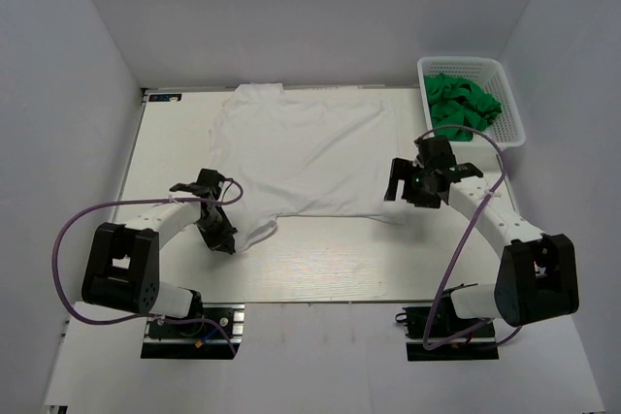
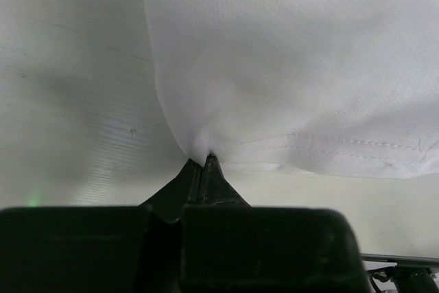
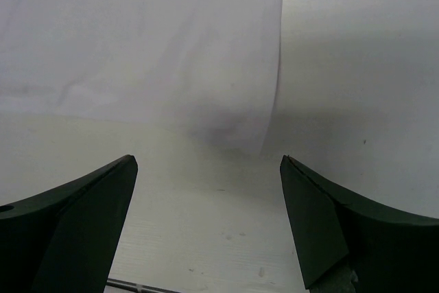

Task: Fold and stack the t-shirts
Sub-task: Grap the side of the flattened tshirt closest away from the robot with both arms

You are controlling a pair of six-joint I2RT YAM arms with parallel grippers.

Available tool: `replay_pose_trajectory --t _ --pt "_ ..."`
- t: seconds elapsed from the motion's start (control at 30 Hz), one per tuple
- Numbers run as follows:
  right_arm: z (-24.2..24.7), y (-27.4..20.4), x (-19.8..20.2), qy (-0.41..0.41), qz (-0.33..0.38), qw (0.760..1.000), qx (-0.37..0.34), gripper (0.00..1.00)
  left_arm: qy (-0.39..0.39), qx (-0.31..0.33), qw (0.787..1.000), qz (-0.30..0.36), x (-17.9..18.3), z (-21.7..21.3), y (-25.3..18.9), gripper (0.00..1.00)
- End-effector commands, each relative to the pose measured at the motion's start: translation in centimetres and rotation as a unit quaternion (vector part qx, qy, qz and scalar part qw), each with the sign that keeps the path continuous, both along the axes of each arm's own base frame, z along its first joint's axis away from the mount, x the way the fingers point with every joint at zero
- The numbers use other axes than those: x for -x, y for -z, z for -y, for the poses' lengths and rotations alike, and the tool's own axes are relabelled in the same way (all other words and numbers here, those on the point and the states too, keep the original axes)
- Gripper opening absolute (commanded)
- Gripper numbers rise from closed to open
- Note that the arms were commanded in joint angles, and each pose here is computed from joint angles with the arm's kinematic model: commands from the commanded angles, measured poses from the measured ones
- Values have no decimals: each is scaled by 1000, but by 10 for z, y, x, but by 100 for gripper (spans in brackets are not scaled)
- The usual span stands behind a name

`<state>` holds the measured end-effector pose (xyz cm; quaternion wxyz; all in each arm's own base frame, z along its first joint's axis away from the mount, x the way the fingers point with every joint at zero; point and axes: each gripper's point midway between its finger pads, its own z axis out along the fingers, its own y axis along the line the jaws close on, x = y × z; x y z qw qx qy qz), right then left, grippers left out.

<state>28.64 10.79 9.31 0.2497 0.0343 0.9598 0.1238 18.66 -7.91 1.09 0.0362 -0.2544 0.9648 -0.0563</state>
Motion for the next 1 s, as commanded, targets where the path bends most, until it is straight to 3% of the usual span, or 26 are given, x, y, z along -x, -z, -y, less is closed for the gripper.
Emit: replay_pose_trajectory --t 0.0,0.2,0.23,0.6,0.63,0.73,0.77,0.8,0.83,0.97 --pt "8 17 21 23 -33 999 6 90 -4 2 1000 22 -16 2 -2 0" --pt "4 32 22 58 -36 998 -16 90 0 -7 1000 26 -17 -2 -5 0" --pt "15 37 19 82 -33 996 8 90 0 -7 1000 26 -16 -2 -7 0" --pt "12 72 13 121 -55 991 -1 76 4 -12 1000 27 -16 -4 -13 0" --pt "12 75 13 124 -60 991 -1 72 4 -12 1000 27 -16 -4 -13 0" --pt "8 77 15 119 -67 991 -9 45 4 -13 1000 23 -14 -4 -13 0" --pt "7 79 19 117 -73 990 -11 17 4 -13 1000 23 -14 -4 -13 0" --pt "8 78 20 118 -72 990 -11 5 4 -8 1000 23 -12 -3 -15 0" --pt "8 75 20 119 -68 990 -14 0 0 -7 1000 28 -14 -4 -18 0" --pt "10 67 27 115 -69 991 -11 0 4 23 999 47 -15 5 -29 0"
